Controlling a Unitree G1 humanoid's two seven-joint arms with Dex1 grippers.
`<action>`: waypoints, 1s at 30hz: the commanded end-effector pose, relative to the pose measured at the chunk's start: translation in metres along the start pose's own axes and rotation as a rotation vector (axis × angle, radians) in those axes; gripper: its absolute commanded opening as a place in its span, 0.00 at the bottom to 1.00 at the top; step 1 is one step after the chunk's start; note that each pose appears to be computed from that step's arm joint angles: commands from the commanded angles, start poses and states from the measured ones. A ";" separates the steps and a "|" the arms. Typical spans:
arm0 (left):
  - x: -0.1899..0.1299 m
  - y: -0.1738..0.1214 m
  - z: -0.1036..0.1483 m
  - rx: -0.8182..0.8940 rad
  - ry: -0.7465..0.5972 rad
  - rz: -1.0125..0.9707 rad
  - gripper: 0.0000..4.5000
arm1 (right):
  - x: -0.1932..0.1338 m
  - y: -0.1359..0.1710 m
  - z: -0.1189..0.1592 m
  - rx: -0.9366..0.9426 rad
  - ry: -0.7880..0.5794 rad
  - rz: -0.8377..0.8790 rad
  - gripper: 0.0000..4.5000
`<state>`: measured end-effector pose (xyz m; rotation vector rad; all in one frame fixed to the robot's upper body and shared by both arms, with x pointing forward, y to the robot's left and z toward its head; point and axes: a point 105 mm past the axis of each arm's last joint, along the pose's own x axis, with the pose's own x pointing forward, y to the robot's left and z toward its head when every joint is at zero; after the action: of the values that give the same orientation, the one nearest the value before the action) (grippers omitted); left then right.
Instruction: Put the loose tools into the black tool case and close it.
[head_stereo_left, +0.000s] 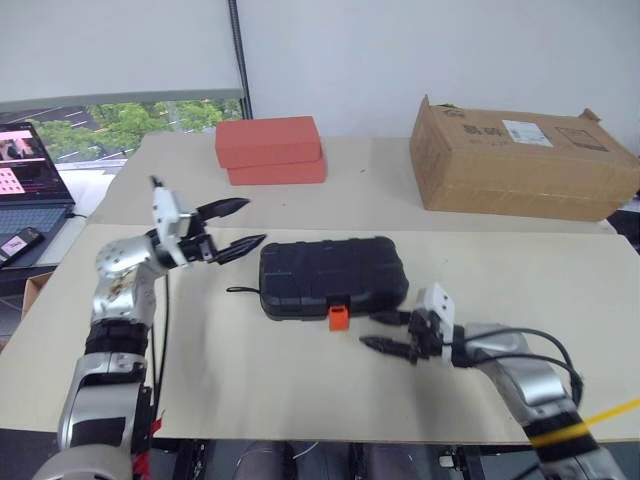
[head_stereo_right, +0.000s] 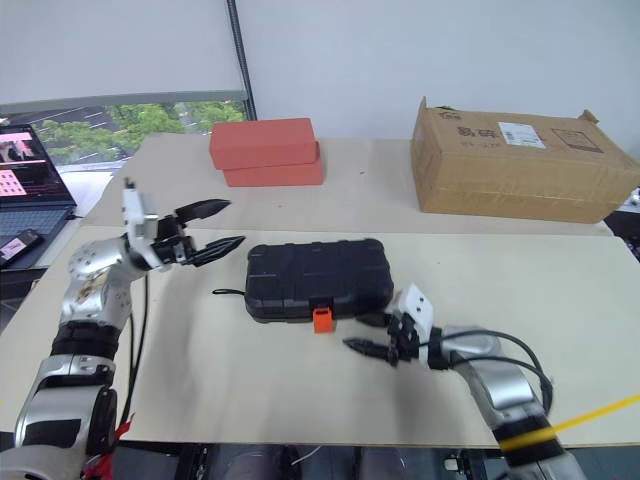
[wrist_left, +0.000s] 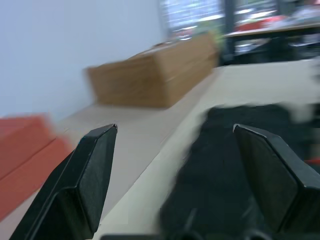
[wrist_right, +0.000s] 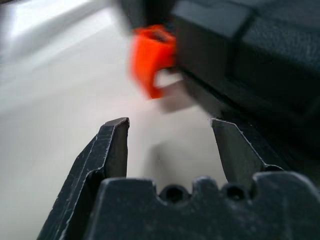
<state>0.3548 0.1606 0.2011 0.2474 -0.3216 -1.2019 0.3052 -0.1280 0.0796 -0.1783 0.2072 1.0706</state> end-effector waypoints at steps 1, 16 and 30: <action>0.021 -0.009 0.008 0.002 0.008 -0.158 0.89 | -0.005 -0.053 0.029 -0.124 -0.071 -0.212 0.68; 0.076 -0.006 -0.055 -0.004 0.260 -0.088 0.89 | -0.019 -0.053 0.033 -0.093 -0.052 -0.305 0.68; 0.073 -0.028 -0.089 -0.085 0.409 -0.138 0.89 | 0.032 -0.001 0.026 0.011 0.017 -0.346 0.68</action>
<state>0.3918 0.0792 0.1423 0.4321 0.0003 -1.2609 0.3227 -0.1001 0.0837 -0.1821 0.2330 0.7265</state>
